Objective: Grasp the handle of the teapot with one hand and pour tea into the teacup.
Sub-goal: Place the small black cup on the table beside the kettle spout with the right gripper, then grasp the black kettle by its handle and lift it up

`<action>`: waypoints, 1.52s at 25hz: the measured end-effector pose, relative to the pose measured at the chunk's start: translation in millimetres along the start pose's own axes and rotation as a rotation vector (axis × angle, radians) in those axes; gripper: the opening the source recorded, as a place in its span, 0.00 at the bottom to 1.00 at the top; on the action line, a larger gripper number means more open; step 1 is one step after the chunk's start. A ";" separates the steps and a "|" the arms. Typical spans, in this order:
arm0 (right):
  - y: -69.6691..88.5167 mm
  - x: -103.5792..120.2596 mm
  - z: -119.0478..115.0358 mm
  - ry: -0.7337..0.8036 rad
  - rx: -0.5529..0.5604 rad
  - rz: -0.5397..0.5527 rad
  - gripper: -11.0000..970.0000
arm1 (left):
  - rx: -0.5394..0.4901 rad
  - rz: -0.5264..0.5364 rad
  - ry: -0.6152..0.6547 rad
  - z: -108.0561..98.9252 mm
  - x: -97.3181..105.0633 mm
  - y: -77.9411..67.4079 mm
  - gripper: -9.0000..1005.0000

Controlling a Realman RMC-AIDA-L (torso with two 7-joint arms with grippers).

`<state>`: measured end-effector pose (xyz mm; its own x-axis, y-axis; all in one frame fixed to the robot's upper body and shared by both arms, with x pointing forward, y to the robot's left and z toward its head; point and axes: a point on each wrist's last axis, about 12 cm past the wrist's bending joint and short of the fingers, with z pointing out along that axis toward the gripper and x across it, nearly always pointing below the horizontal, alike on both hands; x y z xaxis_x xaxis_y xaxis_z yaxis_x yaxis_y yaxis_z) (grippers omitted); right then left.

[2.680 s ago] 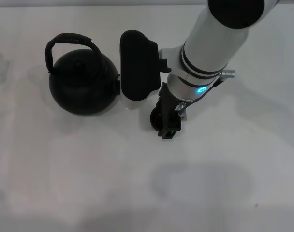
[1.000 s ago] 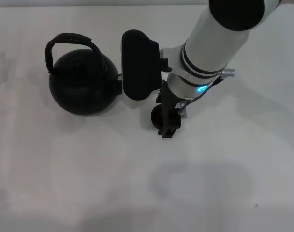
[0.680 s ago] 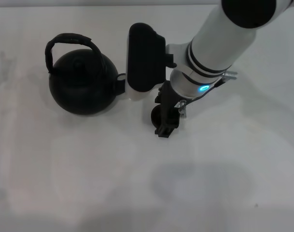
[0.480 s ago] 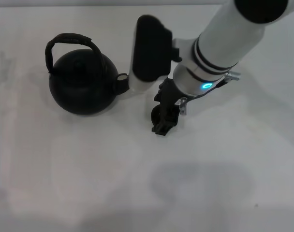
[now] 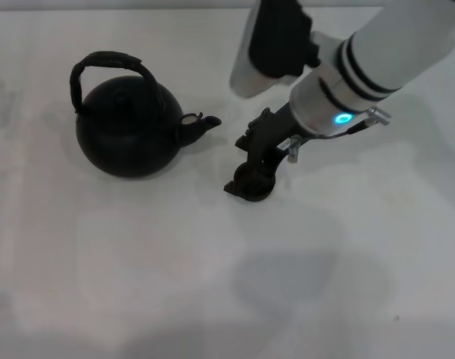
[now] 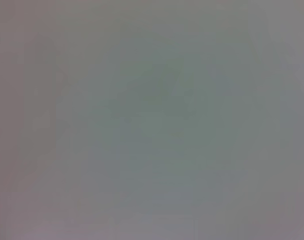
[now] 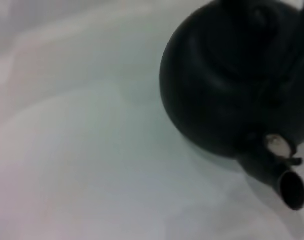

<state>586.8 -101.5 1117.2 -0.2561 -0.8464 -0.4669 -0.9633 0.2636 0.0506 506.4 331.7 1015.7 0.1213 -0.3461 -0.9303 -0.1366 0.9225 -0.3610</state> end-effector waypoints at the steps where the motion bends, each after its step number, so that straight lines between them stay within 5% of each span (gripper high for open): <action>1: -1.5 2.1 -1.9 -0.014 -0.005 0.011 0.89 | 0.000 0.000 0.000 0.0 0.0 0.1 0.88; 17: -45.2 61.7 -48.5 -0.300 0.058 0.281 0.89 | 0.004 0.003 -0.001 -1.5 0.0 0.4 0.88; 24: -65.1 110.8 -68.0 -0.756 0.104 0.596 0.89 | 0.012 0.000 0.001 -2.1 0.8 -1.4 0.88; 30: -66.3 179.0 -78.9 -1.205 0.384 0.824 0.88 | 0.015 0.000 0.007 -4.6 2.6 -2.0 0.88; 34: -60.1 207.8 -79.4 -1.233 0.680 0.708 0.88 | 0.034 0.012 0.022 -7.6 4.4 -2.2 0.88; 38: -55.1 224.9 -69.9 -1.094 0.972 0.534 0.88 | 0.053 0.023 0.038 -11.1 6.5 -2.6 0.88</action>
<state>576.7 -338.7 1071.1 0.0582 0.0626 -0.9963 -0.2515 0.9667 0.0460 496.6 325.1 1009.8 0.0812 -0.3295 -0.9406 -0.0867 0.9378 -0.3361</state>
